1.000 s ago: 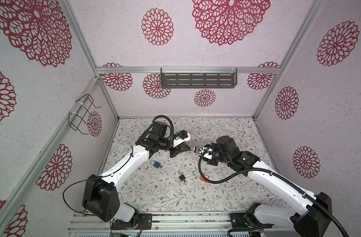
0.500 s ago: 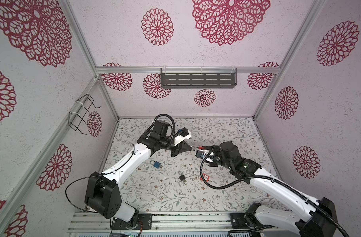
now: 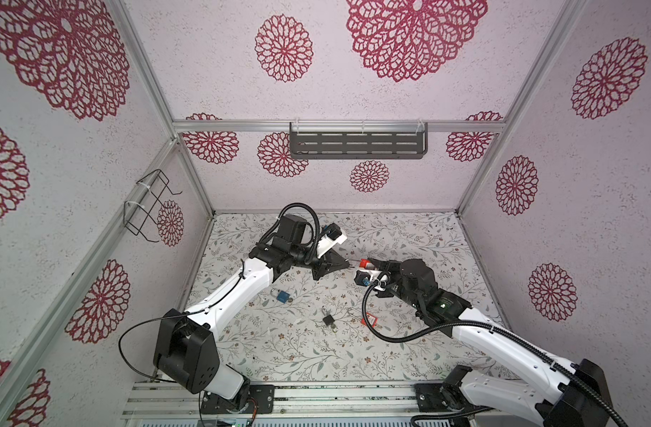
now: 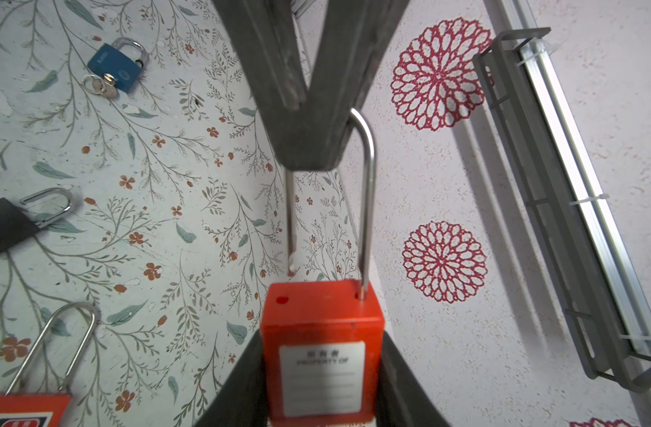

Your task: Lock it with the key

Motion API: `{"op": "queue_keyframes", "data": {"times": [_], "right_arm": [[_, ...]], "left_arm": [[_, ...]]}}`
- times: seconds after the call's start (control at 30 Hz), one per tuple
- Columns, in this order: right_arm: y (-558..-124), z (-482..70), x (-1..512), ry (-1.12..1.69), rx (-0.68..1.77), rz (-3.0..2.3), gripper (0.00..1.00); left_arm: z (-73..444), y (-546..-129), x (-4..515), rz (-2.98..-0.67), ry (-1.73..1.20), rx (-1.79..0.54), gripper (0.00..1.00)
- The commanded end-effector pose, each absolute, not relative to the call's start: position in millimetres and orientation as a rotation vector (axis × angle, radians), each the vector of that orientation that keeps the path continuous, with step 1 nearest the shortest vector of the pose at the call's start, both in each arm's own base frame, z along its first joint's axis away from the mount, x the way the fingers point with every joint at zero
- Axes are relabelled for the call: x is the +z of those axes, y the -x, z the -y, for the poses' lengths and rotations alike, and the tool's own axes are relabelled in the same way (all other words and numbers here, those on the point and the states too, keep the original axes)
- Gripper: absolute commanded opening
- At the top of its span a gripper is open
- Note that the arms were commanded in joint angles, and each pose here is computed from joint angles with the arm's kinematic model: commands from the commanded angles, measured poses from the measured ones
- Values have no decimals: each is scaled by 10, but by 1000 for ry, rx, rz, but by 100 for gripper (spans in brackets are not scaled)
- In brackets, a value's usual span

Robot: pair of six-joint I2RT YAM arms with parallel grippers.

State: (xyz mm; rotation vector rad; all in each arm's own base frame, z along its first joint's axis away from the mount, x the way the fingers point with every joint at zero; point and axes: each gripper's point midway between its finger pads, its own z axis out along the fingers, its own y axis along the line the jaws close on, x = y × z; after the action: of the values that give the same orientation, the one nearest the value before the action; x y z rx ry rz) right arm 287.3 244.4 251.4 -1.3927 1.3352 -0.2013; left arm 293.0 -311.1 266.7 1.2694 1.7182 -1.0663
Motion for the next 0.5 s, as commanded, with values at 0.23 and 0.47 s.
{"op": "queue_keyframes", "data": {"times": [0.23,0.47], "right_arm": [[-2851,-2570,2921,1276,-162,-1164,23],[-2917,-2548,3003,1237,-208,-1147,20]], "left_arm": [[3290,-2805,2740,-1737,-1276,-1175,0],[3304,-2778,2681,-1755,-1298,-1182,0]]}}
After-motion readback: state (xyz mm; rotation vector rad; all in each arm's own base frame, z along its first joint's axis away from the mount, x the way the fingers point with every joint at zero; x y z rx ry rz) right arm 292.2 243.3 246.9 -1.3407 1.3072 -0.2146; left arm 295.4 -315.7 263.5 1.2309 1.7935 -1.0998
